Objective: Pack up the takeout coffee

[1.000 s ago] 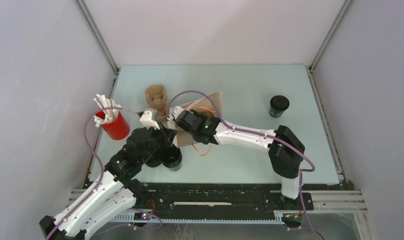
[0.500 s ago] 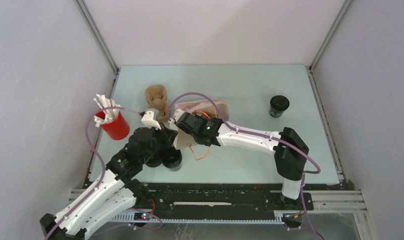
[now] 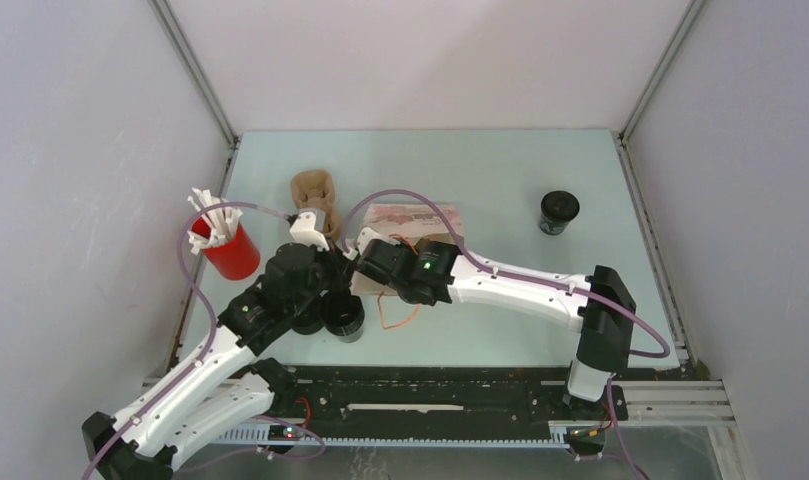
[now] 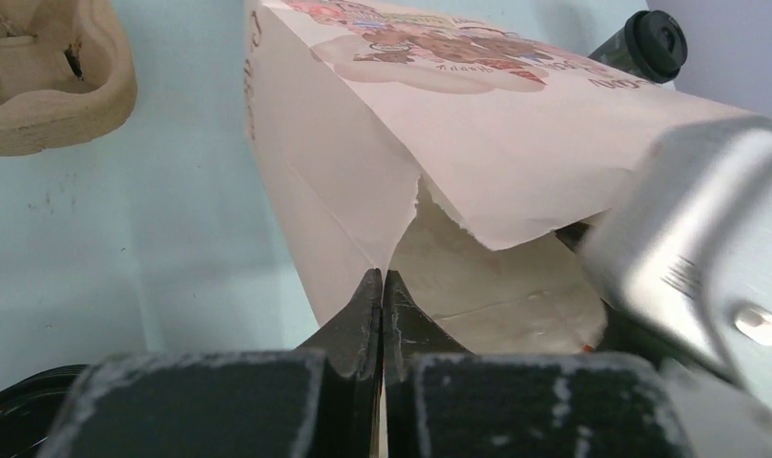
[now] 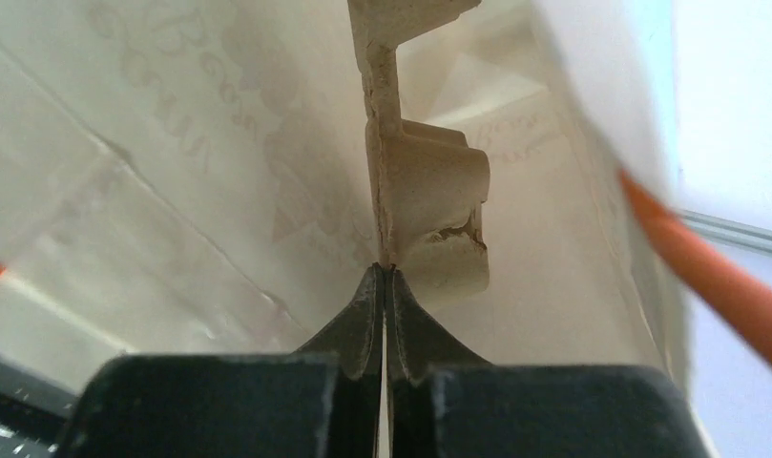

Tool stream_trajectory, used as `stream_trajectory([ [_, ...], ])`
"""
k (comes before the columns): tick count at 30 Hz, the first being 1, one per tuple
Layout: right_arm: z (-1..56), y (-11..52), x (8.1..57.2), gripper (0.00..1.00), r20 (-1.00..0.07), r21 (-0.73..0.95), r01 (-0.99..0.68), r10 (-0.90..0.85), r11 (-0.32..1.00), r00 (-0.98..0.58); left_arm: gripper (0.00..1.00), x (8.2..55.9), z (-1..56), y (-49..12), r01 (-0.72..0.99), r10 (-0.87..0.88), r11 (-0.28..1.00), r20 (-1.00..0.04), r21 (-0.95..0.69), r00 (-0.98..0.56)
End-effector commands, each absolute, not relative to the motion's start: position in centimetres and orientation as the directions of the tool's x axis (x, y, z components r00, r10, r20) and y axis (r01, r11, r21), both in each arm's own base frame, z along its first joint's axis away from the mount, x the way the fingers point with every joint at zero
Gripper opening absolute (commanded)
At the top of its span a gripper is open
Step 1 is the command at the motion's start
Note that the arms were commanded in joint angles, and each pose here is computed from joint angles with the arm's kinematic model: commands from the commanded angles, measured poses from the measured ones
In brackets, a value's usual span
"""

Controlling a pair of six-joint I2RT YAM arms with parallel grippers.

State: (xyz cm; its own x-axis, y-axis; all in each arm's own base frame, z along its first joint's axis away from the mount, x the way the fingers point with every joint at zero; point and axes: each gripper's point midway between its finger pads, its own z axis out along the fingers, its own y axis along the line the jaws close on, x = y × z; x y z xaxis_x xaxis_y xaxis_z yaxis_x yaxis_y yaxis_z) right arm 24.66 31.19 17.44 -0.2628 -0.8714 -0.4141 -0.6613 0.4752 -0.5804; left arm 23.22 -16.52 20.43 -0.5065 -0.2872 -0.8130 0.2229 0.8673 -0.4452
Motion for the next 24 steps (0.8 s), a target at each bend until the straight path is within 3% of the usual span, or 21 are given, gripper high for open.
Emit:
stream_trajectory([
  [1, 21.5, 31.4, 22.9, 0.00, -0.483, -0.551, -0.632, -0.826, 0.545, -0.291, 0.00, 23.7, 23.2, -17.1, 0.251, -0.315, 0.848, -0.825, -0.466, -0.469],
  [13, 26.3, 30.0, 18.3, 0.00, -0.551, -0.379, -0.728, -0.771, 0.571, -0.318, 0.00, 24.3, 22.9, -17.1, 0.223, -0.311, 0.862, -0.822, -0.455, -0.476],
  [18, 28.7, 29.0, 17.5, 0.00, -0.609, -0.313, -0.741, -0.725, 0.594, -0.324, 0.00, 24.7, 23.2, -15.6, 0.122, -0.329, 0.893, -0.812, -0.434, -0.482],
  [24, 29.4, 28.3, 17.1, 0.00, -0.641, -0.142, -0.790, -0.663, 0.596, -0.386, 0.00, 24.9, 25.0, -16.1, 0.138, -0.311, 0.895, -0.815, -0.424, -0.490],
])
